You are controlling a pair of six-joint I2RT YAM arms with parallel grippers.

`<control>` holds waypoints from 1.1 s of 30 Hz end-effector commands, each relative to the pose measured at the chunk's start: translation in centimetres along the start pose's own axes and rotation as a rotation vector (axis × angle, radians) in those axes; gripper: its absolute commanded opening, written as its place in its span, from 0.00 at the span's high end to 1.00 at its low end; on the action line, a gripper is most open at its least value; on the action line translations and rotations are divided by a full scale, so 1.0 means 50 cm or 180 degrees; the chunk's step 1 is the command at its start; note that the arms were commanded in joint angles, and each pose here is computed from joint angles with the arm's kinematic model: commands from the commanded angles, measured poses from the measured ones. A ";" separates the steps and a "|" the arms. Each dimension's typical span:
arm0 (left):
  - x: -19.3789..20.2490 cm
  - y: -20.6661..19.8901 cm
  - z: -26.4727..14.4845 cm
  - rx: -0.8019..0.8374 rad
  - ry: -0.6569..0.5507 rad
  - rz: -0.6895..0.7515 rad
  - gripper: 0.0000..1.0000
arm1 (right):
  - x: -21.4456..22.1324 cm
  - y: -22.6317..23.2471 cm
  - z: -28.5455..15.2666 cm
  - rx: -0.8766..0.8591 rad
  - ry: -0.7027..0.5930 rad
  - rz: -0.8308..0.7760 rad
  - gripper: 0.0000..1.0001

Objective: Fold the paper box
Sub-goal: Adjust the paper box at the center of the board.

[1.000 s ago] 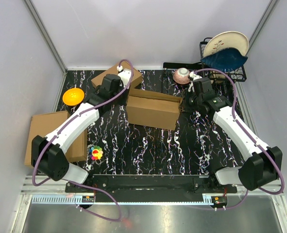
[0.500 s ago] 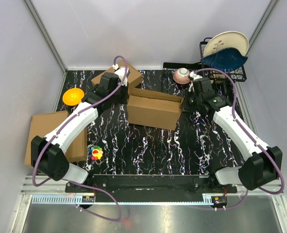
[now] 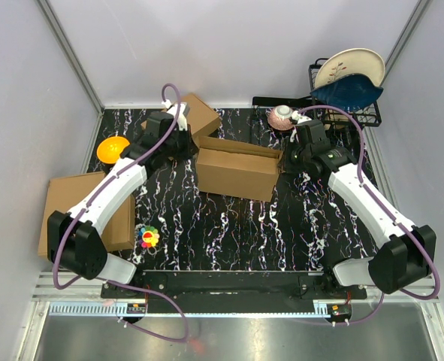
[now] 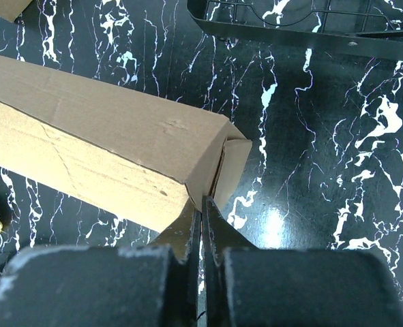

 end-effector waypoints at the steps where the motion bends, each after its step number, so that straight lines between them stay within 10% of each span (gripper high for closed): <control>1: -0.027 -0.038 -0.028 0.0641 -0.0087 -0.0276 1.00 | 0.033 0.011 0.011 -0.0024 0.0389 -0.0096 1.00; 33: 0.031 0.038 -0.018 0.0160 -0.0309 -0.0116 1.00 | 0.027 0.023 0.018 -0.0047 0.0419 -0.0138 1.00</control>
Point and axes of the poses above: each gripper's point midway between its finger pads, its own z axis out along the fingers, its own y axis along the line the jaws close on, x = y × z, the point moved 10 cm from there along -z, back along the fingers, and after that the axes turned 12 degrees about -z, right-handed, at the moved point
